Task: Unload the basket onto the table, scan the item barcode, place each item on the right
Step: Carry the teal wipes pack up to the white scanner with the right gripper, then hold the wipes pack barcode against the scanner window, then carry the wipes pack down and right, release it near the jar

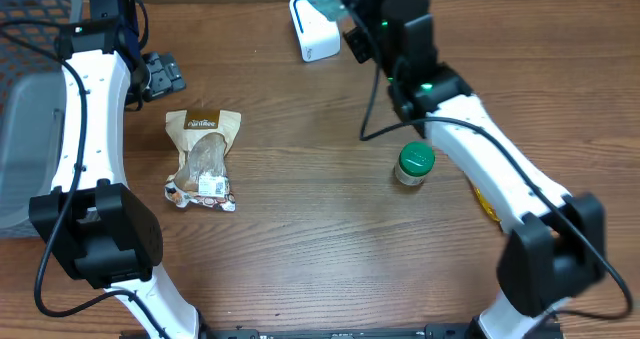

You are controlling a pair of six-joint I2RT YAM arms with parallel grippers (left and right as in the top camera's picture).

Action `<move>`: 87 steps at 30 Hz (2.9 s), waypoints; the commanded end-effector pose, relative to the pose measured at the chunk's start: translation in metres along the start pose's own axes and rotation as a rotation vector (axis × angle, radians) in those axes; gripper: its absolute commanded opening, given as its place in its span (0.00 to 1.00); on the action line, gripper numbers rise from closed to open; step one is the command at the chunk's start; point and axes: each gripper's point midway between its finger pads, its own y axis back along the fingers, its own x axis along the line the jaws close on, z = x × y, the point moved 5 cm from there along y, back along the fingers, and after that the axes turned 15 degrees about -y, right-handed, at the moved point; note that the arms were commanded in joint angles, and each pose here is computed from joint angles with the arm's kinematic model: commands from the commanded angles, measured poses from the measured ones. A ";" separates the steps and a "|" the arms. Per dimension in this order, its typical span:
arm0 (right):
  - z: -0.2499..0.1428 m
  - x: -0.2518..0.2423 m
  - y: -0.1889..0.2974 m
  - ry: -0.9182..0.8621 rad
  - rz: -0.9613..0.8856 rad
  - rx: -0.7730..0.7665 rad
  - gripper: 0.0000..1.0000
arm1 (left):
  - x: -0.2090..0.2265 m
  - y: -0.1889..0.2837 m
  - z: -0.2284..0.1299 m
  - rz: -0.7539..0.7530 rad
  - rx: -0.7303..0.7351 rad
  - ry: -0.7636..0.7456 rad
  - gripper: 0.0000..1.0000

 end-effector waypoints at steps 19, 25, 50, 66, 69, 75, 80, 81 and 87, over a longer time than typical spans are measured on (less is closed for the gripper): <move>-0.058 0.021 -0.087 0.598 -0.241 -0.158 0.04 | -0.001 0.009 0.002 -0.001 -0.024 0.001 1.00; -0.084 0.025 -0.100 0.655 -0.229 -0.126 0.04 | -0.001 0.009 0.002 -0.001 -0.024 0.001 1.00; -0.134 0.072 -0.100 0.736 -0.094 0.077 0.04 | -0.001 0.009 0.002 -0.001 -0.024 0.001 1.00; -0.125 0.055 -0.100 0.511 -0.153 0.050 0.04 | -0.001 0.009 0.002 -0.001 -0.024 0.001 1.00; -0.096 0.053 -0.090 0.483 -0.194 -0.012 0.04 | -0.001 0.009 0.002 -0.001 -0.024 0.001 0.99; -0.023 0.043 -0.052 0.352 -0.215 -0.124 0.04 | -0.001 0.009 0.002 -0.001 -0.024 0.001 0.99; -0.001 0.030 -0.013 0.173 -0.180 -0.027 0.04 | -0.001 0.009 0.002 -0.001 -0.024 0.001 1.00; -0.004 0.029 -0.005 0.123 -0.161 0.016 0.04 | -0.001 0.009 0.002 -0.001 -0.024 0.001 1.00; -0.060 0.060 0.034 -0.160 0.116 0.406 0.04 | -0.001 0.009 0.002 -0.001 -0.024 0.001 1.00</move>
